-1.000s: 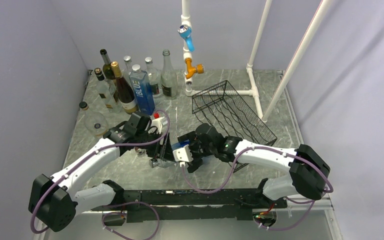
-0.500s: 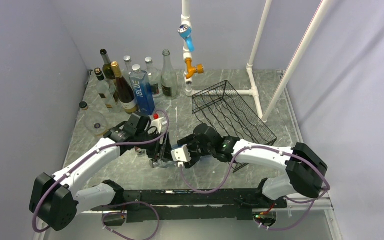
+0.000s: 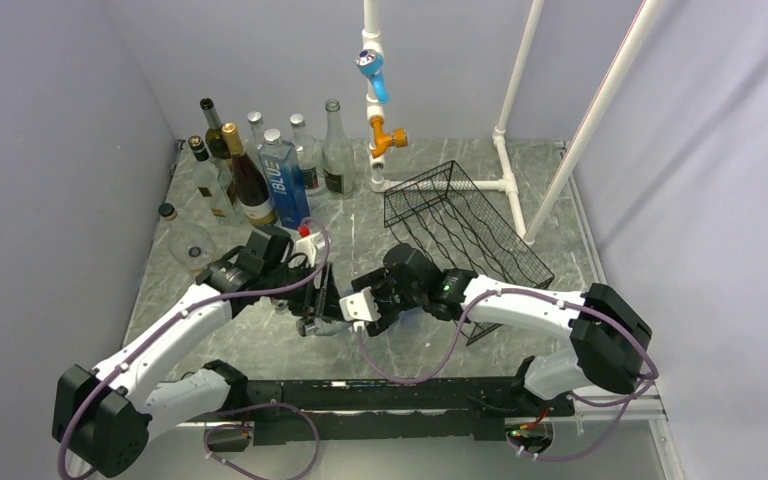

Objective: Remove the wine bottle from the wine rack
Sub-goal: Pick up the wine bottle from the wine rack.

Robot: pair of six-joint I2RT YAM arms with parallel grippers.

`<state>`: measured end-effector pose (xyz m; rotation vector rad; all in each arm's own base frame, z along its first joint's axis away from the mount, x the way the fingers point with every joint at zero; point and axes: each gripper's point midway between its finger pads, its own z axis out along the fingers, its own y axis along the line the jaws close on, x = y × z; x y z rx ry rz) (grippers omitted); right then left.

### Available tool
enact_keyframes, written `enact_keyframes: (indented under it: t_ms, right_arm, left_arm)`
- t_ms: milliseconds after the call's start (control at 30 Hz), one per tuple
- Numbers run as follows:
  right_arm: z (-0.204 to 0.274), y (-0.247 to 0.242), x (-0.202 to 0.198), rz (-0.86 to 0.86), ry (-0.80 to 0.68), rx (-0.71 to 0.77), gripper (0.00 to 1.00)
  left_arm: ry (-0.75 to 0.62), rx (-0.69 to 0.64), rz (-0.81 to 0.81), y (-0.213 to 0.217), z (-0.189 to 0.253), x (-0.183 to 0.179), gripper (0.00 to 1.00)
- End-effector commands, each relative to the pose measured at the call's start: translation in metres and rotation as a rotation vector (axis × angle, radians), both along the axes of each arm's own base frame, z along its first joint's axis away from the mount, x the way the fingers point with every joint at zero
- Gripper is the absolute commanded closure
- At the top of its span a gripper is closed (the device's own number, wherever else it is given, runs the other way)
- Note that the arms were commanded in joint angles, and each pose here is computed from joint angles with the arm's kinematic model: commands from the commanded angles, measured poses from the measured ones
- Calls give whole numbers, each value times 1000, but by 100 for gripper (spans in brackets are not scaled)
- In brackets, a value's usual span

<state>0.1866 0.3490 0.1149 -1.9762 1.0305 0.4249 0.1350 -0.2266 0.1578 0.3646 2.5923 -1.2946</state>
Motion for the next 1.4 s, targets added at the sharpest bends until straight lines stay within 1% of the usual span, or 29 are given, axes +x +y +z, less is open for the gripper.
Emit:
enact_keyframes:
  t_ms: [0,133,300,467,567,800,1000,1067,1200,1367]
  right_arm:
    - [4,5,-13,3,106,9,100]
    - [6,5,-14,5,114,12,100]
    - [9,4,-16,11,127,17,100]
    - [15,3,-19,26,164,34,100]
    - [18,2,-23,37,195,40,100]
    - [27,0,-28,51,278,51,100]
    - [36,-3,-29,57,353,80,100]
    - [39,-5,-27,53,378,92,100]
    - [45,-7,-27,52,437,121,100]
    - [50,-10,-27,53,515,144,100]
  left_arm:
    - [-275,-140,-35,-11,50,23,30]
    - [-288,-133,-17,-7,51,24,20]
    - [-325,-114,18,1,57,27,18]
    - [-456,-100,107,15,78,37,11]
    - [-557,-109,163,23,93,41,1]
    - [-747,-162,269,40,117,41,0]
    - [-912,-193,304,51,131,39,1]
    - [-977,-197,301,54,135,37,0]
    - [-1114,-258,276,56,147,27,0]
    - [-1316,-369,174,48,157,9,0]
